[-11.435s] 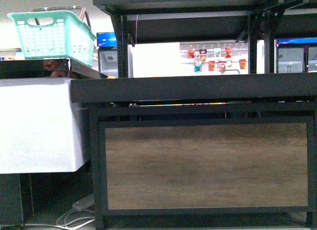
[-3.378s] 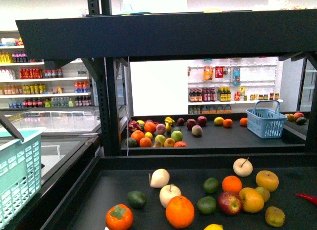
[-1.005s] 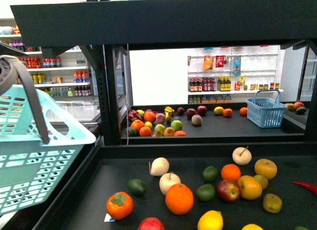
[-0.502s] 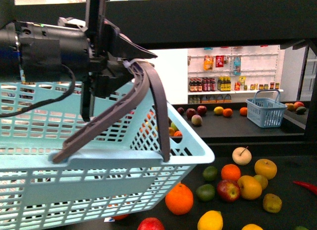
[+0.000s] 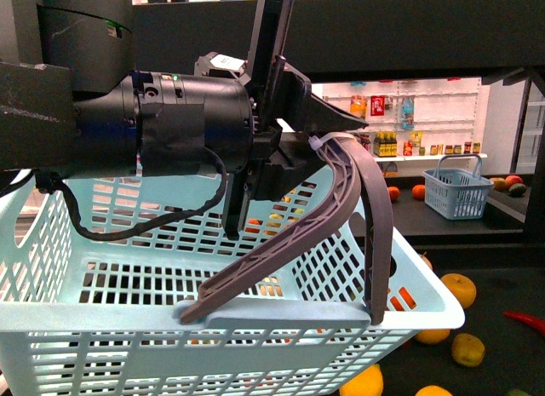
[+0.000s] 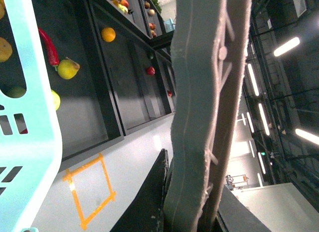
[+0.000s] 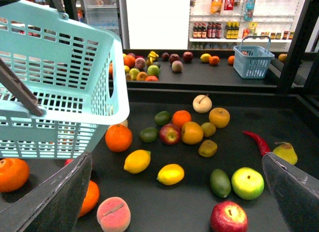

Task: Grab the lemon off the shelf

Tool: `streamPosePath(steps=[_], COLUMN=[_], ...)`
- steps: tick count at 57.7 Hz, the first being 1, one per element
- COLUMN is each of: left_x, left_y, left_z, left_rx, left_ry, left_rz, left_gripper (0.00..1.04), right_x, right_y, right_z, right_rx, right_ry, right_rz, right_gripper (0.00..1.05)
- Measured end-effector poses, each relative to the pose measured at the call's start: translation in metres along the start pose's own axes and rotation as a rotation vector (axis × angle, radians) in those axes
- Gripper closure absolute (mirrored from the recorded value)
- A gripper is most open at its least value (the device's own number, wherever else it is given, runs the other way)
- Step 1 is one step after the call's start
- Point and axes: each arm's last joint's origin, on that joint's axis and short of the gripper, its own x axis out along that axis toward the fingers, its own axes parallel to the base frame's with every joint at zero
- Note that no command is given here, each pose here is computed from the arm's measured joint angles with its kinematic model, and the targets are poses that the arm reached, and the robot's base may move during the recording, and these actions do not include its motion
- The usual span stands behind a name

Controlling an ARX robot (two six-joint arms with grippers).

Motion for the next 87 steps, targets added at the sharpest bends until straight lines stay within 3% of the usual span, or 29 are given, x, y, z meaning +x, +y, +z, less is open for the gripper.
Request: streamPosePath(steps=[7,12,15,20,30,34,39,45,59,87], left_x=[0.000,0.000,0.000,0.000,0.000,0.000,0.000,0.000,0.001,0.001], left_y=[0.001,0.002,0.002,0.002,0.002,0.001,0.002,0.002,0.001,0.001], left_z=[-0.001,-0.001,-0.001,-0.001,-0.001,-0.001,-0.001,-0.001,-0.001,-0.001], left_rx=[0.018,0.019,0.026,0.025,0.025,0.027,0.028,0.028,0.029,0.029], left_ry=[0.002,-0.001,0.000,0.002,0.001,0.003,-0.002,0.003,0.003,0.003], left_rz=[0.014,0.017,0.017,0.016,0.017,0.015,0.018,0.016,0.015,0.015], left_gripper=[0.94,0.94,0.94,0.94,0.94,0.94,0.94,0.94,0.94,0.95], right_x=[0.001,0.006,0.013,0.030,0.107,0.143,0.172,0.204,0.276,0.382], right_y=[0.000,-0.003,-0.009,-0.023,-0.076,-0.097,-0.105,-0.103,-0.080,-0.025], right_z=[-0.002,-0.006,-0.011,-0.012,-0.010,-0.029,-0.055,-0.073,-0.088,-0.158], right_rx=[0.010,0.059,0.093,0.144,0.185,0.223,0.238,0.245,0.271,0.530], right_ry=[0.025,0.194,0.271,0.344,0.420,0.551,0.681,0.759,0.786,0.890], right_rz=[-0.023,-0.303,-0.369,-0.379,-0.360,-0.392,-0.408,-0.416,-0.459,-0.633], right_gripper=[0.02,0.02,0.02,0.02,0.02,0.02,0.02,0.02,0.02,0.02])
